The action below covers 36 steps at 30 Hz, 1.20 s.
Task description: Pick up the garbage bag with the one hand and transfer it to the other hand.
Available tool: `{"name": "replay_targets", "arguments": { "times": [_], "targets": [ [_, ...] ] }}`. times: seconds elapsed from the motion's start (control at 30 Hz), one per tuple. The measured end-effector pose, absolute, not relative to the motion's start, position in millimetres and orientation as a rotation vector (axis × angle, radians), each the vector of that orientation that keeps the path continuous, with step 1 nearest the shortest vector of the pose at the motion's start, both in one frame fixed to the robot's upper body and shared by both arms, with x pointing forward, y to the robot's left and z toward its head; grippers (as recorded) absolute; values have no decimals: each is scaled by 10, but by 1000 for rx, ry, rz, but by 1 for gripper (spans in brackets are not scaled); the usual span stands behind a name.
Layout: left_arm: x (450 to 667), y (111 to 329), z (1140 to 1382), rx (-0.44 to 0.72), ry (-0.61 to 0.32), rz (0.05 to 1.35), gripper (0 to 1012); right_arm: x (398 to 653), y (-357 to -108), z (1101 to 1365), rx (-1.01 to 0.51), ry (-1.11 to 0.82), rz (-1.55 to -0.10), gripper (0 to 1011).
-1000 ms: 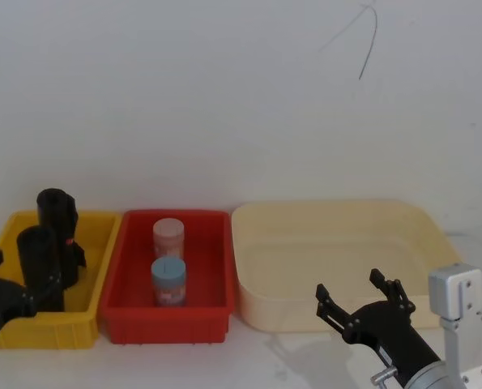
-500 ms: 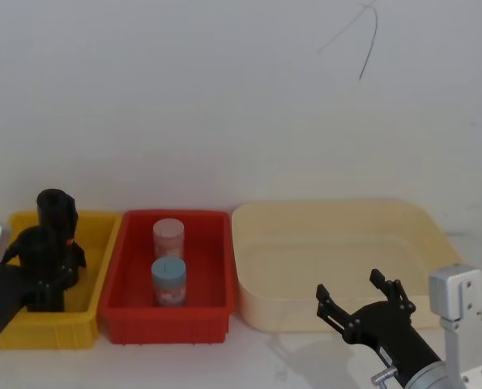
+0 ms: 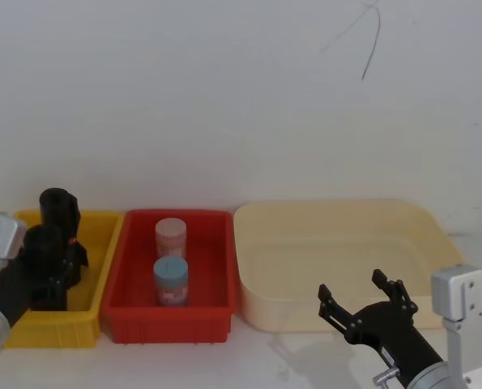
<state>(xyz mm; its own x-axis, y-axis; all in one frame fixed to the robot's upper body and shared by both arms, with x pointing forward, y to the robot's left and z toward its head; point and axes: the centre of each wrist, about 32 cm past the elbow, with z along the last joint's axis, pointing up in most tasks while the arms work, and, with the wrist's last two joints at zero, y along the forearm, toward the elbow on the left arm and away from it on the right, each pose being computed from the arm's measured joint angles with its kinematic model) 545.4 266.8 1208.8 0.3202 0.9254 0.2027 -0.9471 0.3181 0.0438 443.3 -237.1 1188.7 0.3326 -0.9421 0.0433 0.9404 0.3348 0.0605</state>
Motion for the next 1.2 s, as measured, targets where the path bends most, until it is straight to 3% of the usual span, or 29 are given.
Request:
{"name": "replay_targets", "arguments": {
  "times": [0.43, 0.83, 1.2],
  "targets": [
    [5383, 2607, 12354, 155, -229, 1205, 409, 4433, -2371, 11887, 26, -75, -1229, 1000],
    [5367, 2521, 12913, 91, -329, 1164, 358, 4433, -2371, 11887, 26, -75, -1229, 1000],
    [5478, 2271, 13259, 9, -300, 1088, 358, 4433, -2371, 11887, 26, -75, -1229, 1000]
  ]
}}
